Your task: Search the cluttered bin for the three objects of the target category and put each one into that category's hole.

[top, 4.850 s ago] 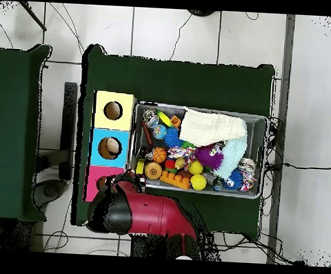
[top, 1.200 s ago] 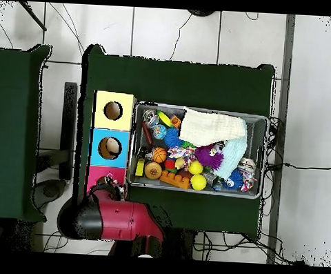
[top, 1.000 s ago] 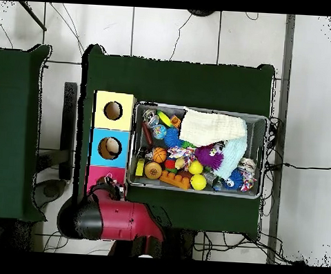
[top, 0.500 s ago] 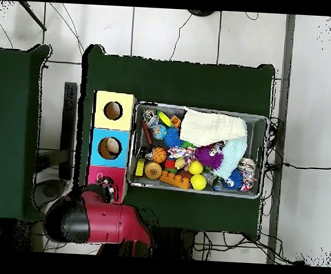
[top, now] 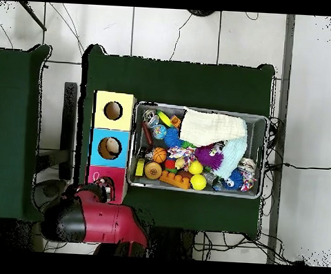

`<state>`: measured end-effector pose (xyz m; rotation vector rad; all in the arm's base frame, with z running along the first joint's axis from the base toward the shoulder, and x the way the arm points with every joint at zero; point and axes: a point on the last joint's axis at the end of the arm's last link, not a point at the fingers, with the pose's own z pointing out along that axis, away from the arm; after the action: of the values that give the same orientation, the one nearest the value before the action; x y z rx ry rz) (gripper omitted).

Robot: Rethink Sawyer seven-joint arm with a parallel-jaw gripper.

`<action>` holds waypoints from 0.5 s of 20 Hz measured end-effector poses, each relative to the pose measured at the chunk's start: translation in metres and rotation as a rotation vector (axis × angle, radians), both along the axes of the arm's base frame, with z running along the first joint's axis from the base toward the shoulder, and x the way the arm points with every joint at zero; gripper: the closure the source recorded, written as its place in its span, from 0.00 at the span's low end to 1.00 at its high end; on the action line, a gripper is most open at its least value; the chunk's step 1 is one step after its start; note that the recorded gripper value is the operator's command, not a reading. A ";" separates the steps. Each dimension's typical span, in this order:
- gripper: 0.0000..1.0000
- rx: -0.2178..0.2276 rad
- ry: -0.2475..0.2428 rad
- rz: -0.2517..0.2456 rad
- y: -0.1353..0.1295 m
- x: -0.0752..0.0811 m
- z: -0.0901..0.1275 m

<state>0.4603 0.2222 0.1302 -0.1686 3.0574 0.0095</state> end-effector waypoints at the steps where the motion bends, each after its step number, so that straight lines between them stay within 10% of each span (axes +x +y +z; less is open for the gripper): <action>1: 1.00 -0.002 0.000 0.001 0.000 -0.001 0.000; 10: 1.00 -0.054 0.004 0.032 0.007 -0.021 -0.003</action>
<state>0.4393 0.2287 0.1276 -0.2217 3.0604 -0.0702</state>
